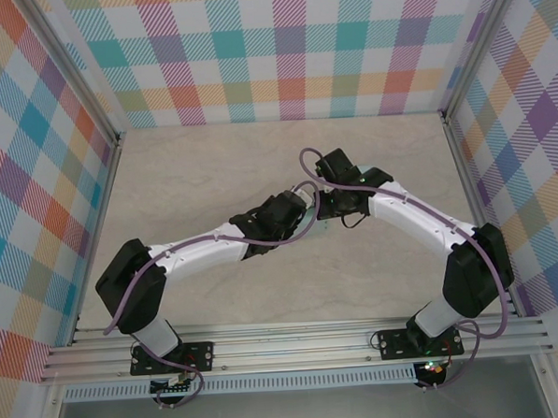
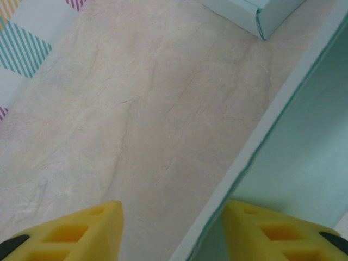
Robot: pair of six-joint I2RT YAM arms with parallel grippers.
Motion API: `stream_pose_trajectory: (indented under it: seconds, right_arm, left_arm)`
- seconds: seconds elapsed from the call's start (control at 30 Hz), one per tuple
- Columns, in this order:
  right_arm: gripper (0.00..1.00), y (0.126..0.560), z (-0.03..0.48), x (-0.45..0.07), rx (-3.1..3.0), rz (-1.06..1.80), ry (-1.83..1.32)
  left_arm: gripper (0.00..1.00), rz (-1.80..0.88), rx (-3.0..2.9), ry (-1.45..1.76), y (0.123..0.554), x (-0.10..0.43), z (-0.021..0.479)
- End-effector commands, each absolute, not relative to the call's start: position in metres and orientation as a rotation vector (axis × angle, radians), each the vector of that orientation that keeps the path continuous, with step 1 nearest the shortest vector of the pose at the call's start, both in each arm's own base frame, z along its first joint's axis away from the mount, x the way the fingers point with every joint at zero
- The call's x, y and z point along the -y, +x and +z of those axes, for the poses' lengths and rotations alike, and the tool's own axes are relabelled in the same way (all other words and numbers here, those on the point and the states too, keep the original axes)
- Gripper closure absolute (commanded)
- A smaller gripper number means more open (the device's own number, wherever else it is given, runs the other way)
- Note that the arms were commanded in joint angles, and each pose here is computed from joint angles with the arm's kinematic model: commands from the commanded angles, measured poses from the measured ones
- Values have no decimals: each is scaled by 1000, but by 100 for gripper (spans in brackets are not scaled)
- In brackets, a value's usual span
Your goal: Fold the paper box
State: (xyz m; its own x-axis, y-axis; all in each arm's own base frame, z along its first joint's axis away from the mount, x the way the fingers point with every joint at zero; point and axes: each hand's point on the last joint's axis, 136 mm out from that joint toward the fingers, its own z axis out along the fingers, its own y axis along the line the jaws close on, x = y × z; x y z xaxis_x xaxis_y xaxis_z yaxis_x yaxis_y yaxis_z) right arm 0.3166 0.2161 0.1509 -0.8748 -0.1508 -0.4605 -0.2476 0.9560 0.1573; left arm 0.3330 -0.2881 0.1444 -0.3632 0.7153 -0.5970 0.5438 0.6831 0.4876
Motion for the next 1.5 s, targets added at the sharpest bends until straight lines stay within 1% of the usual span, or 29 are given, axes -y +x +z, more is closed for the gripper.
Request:
stream_pose_trajectory:
  seconds: [0.0,0.23,0.3,0.43,0.53,0.63,0.7,1.0,1.1,1.23,1.3,1.47]
  right_arm:
    - [100,314,154,-220,-2629,319,-292]
    - [100,314,150,-219,-2639,305,-292]
    - [100,314,149,-219,-2642,303,-292]
    - [100,315,150,-220,-2641,307,-294]
    - [100,315,151,-221,-2639,314,-295]
    - [100,315,152,-222,-2638,319,-294]
    - [100,315,152,-222,-2636,323,-293]
    - [100,315,152,-223,-2636,335,-293]
    - [100,315,151,-224,-2636,337,-293]
    - [100,316,150,-226,-2637,344,-296]
    - [100,316,150,-226,-2639,344,-296]
    - [100,316,148,-228,-2643,352,-298]
  left_arm:
    - [48,257,-2105,924,324,275,149]
    - [48,351,-2170,810,322,248,160]
    - [49,383,-2198,759,321,238,160]
    - [55,346,-2260,697,319,227,157]
    - [59,279,-2277,667,320,229,157]
    - [67,210,-2278,631,325,235,163]
    - [70,179,-2290,613,327,238,165]
    - [87,159,-2366,544,332,238,161]
    - [91,158,-2378,530,333,238,161]
    - [91,152,-2403,518,333,239,157]
    - [94,142,-2412,509,334,240,156]
    - [97,84,-2439,481,334,247,156]
